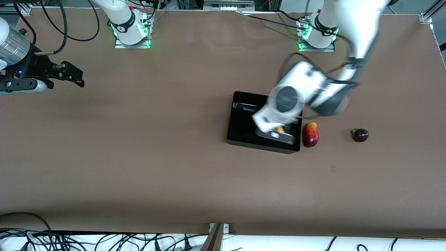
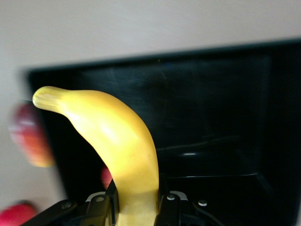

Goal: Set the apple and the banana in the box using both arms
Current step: 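Lower the banana into the box and open the left gripper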

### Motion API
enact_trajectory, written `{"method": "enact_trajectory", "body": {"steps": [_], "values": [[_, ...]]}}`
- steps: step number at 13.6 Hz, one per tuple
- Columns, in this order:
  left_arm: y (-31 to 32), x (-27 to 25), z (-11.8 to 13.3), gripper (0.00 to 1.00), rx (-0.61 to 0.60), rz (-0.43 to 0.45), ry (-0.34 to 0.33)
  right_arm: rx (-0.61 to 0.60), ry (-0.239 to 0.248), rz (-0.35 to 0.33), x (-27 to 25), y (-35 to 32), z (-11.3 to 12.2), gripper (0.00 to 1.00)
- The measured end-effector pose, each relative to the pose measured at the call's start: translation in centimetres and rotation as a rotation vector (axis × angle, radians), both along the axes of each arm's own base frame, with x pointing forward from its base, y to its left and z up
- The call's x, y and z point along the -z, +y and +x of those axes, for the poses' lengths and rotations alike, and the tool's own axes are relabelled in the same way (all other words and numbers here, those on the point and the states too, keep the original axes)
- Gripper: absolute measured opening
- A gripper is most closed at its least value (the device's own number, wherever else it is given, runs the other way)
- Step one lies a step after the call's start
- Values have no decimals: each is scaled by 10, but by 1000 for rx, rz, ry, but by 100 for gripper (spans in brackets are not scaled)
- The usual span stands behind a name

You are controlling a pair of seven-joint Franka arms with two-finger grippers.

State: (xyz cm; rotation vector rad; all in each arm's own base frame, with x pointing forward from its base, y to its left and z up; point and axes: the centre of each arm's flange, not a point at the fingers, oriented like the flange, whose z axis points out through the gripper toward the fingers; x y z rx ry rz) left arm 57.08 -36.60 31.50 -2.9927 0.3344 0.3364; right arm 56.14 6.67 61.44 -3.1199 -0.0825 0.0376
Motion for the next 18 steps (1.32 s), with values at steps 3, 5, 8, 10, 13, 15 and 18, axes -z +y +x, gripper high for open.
{"method": "enact_trajectory", "body": {"steps": [3, 5, 8, 10, 13, 15, 18], "values": [[-27, 55, -9, 34, -5, -41, 5, 0, 0, 0, 0, 0, 0, 100], [-27, 79, -9, 34, -10, -51, 19, 0, 0, 0, 0, 0, 0, 100], [-27, 85, -6, 59, -51, -50, 17, 0, 0, 0, 0, 0, 0, 100], [-16, 68, 12, 80, -91, -65, -19, 0, 0, 0, 0, 0, 0, 100], [42, -8, 58, 100, -193, -70, -107, 0, 0, 0, 0, 0, 0, 100], [103, -73, 79, 100, -280, -53, -171, 0, 0, 0, 0, 0, 0, 100], [168, -149, 78, 100, -305, -9, -150, 0, -1, 0, 0, 0, 0, 100]]}}
